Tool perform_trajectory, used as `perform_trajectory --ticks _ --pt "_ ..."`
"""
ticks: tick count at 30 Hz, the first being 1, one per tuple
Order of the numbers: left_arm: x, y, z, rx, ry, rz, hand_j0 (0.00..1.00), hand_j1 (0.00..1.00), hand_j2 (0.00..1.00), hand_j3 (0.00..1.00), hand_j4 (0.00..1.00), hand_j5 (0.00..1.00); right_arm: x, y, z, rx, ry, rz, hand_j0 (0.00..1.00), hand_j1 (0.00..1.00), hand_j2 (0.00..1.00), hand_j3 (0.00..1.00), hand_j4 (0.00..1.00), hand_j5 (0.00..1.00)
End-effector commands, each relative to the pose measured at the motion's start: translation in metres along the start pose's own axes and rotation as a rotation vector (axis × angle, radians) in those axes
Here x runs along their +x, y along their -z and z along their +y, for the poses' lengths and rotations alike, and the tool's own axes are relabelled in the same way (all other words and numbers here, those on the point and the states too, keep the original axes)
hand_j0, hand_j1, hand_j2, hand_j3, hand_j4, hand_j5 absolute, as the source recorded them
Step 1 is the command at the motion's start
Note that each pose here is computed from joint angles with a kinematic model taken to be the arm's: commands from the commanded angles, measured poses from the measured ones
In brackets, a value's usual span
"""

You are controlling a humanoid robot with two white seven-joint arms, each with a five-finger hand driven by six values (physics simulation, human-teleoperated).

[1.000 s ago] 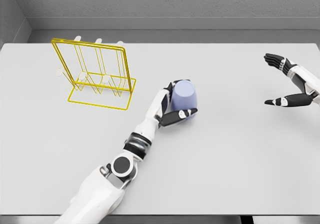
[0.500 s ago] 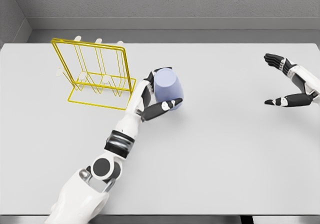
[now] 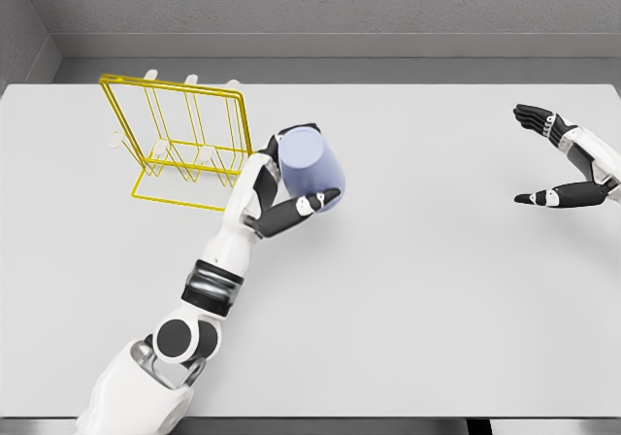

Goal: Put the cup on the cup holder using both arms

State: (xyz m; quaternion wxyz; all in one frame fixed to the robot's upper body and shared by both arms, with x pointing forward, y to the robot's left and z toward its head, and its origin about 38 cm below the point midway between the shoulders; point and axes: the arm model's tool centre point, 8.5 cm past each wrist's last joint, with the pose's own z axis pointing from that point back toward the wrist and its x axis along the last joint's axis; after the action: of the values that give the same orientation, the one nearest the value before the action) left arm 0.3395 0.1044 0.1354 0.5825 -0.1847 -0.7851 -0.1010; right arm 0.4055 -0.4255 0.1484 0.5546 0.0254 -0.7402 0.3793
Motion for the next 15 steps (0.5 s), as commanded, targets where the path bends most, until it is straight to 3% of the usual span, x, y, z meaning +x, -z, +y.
perform_trajectory --ticks 1,9,15 --pt "0.006 0.002 0.003 0.009 -0.005 -0.031 0.71 0.71 0.71 0.71 0.71 0.71 0.001 0.000 -0.001 -0.005 0.005 -0.003 1.00 1.00 1.00 1.00 1.00 1.00" --pt "0.017 0.001 0.007 0.006 -0.032 -0.128 0.71 0.71 0.71 0.71 0.71 0.71 0.001 0.000 -0.002 -0.006 0.003 -0.002 1.00 1.00 1.00 1.00 1.00 1.00" --pt "0.020 0.000 0.015 0.025 -0.032 -0.155 0.71 0.71 0.71 0.71 0.71 0.71 0.000 -0.001 -0.002 -0.007 0.005 0.002 1.00 1.00 1.00 1.00 1.00 1.00"
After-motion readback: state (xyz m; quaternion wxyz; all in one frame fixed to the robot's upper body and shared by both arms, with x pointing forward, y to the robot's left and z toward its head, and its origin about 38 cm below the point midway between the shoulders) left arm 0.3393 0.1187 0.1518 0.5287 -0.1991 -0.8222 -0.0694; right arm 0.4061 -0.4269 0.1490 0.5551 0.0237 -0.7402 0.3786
